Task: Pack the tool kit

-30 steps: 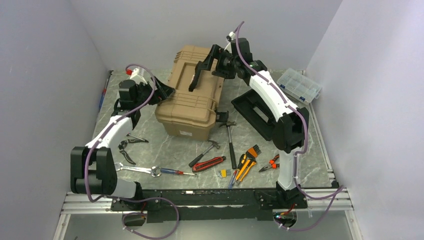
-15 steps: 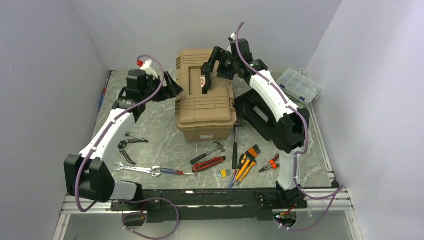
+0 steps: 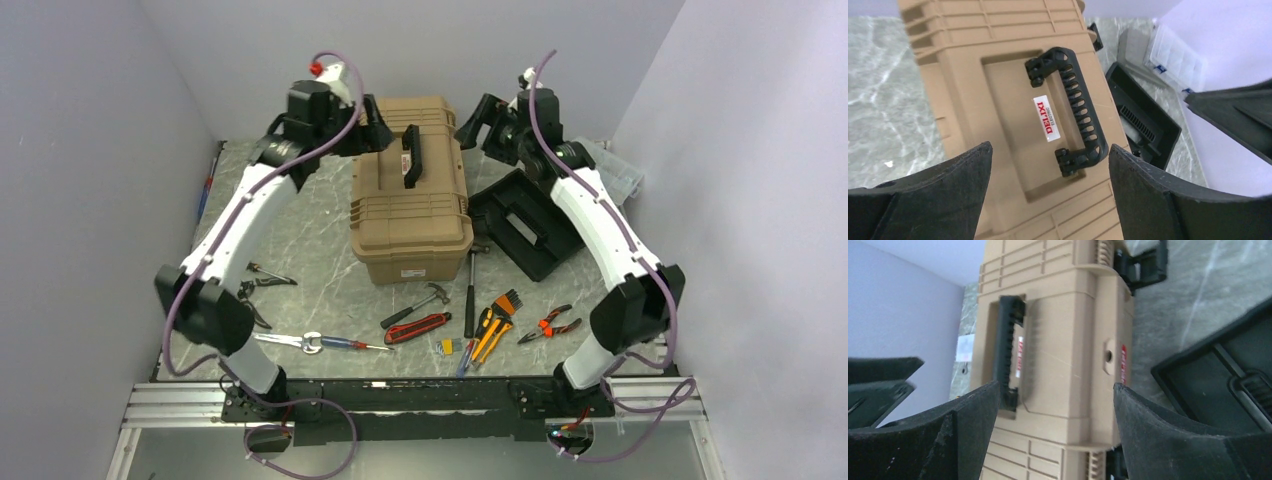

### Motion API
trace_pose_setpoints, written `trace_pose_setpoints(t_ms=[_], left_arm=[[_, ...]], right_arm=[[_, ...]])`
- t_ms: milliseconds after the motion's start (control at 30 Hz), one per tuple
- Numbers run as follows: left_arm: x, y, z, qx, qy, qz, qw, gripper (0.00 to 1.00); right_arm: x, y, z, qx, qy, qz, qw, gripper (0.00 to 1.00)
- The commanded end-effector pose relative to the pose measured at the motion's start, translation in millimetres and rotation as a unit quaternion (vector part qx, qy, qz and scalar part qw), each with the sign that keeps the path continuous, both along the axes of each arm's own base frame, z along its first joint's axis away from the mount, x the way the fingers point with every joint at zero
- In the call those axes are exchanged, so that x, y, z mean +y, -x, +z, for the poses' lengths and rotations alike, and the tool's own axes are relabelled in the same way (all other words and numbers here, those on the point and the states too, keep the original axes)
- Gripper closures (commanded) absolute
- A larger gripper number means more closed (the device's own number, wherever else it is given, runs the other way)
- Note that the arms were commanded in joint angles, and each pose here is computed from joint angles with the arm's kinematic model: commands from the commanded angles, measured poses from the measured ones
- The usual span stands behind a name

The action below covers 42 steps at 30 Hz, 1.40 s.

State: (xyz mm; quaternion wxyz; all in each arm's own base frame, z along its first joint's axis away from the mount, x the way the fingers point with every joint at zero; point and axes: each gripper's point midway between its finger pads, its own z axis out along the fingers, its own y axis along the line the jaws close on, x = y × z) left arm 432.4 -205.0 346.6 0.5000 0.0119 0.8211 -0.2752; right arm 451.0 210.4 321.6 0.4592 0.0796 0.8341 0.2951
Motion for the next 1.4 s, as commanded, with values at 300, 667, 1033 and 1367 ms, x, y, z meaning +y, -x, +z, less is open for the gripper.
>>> trace_pose_setpoints(t_ms=[300, 667, 1033, 1367], left_arm=[[-78.3, -37.1, -37.8, 0.03, -0.126, 0.012, 0.992, 0.16], [-73.5, -36.5, -77.4, 0.049, -0.238, 0.062, 0.968, 0.39], [-62.5, -33.5, -77.0, 0.048, -0.28, 0.066, 0.956, 1.0], [-56.5, -24.6, 7.4, -0.024, -0.151, 0.044, 0.987, 1.0]], right_arm=[[-58.3, 22.0, 15.0, -0.054, -0.007, -0.053, 0.997, 0.15], [-74.6, 25.0, -1.5, -0.042, -0.026, -0.055, 0.997, 0.15], [-75.1, 22.8, -17.3, -0.024, -0.04, -0.049, 0.998, 0.15], [-56.6, 16.8, -42.8, 0.009, -0.059, -0.002, 0.998, 0.14]])
